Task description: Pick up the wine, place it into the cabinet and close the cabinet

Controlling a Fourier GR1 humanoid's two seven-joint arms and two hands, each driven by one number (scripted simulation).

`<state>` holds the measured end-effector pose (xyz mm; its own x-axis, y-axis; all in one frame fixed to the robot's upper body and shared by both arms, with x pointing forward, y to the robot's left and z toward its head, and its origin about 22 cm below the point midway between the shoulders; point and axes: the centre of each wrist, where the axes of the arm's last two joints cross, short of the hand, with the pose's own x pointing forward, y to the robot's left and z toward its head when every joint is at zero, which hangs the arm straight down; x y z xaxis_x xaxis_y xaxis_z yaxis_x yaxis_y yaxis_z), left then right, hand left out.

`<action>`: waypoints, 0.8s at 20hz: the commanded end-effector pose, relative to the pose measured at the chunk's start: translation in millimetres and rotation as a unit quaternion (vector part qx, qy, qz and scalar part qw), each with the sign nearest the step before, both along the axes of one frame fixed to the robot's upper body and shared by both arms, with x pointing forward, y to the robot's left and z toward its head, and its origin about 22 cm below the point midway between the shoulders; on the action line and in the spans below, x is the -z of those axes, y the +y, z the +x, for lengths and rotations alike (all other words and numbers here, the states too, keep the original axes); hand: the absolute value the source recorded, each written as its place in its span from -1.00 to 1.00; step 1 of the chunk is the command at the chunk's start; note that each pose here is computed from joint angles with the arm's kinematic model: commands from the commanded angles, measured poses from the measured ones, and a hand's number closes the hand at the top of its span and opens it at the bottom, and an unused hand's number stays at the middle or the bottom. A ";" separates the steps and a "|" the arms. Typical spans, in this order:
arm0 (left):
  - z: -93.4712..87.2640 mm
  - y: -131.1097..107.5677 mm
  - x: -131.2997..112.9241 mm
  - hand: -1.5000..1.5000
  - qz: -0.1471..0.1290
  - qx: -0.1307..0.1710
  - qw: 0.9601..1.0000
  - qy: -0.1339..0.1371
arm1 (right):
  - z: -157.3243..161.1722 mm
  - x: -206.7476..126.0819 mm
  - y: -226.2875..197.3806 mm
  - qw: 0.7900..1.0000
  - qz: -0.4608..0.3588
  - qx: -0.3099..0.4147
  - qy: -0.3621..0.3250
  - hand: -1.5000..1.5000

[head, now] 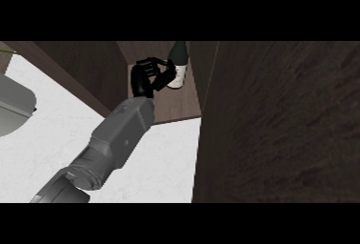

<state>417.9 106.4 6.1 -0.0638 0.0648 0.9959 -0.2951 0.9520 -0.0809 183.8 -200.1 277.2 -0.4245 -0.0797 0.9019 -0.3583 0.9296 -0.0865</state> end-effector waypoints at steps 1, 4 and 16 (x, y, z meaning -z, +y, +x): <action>3.7 -1.9 -6.4 1.00 -0.009 -0.001 1.000 0.015 | -4.5 0.4 -6.9 1.000 0.004 0.002 -0.010 -1.00; 4.8 -1.7 -7.7 1.00 -0.018 -0.006 0.999 0.028 | -2.1 -0.8 -2.6 1.000 -0.003 0.000 -0.004 -1.00; 11.4 24.0 -10.7 1.00 0.168 -0.046 0.985 0.010 | -0.2 2.3 -3.4 1.000 0.004 -0.010 -0.004 -1.00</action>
<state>428.6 124.7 17.3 -0.0343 -0.1365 0.9900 -0.3520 0.9288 0.1158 185.1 -202.5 273.5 -0.4292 -0.0760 0.9000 -0.3564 0.9299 -0.0915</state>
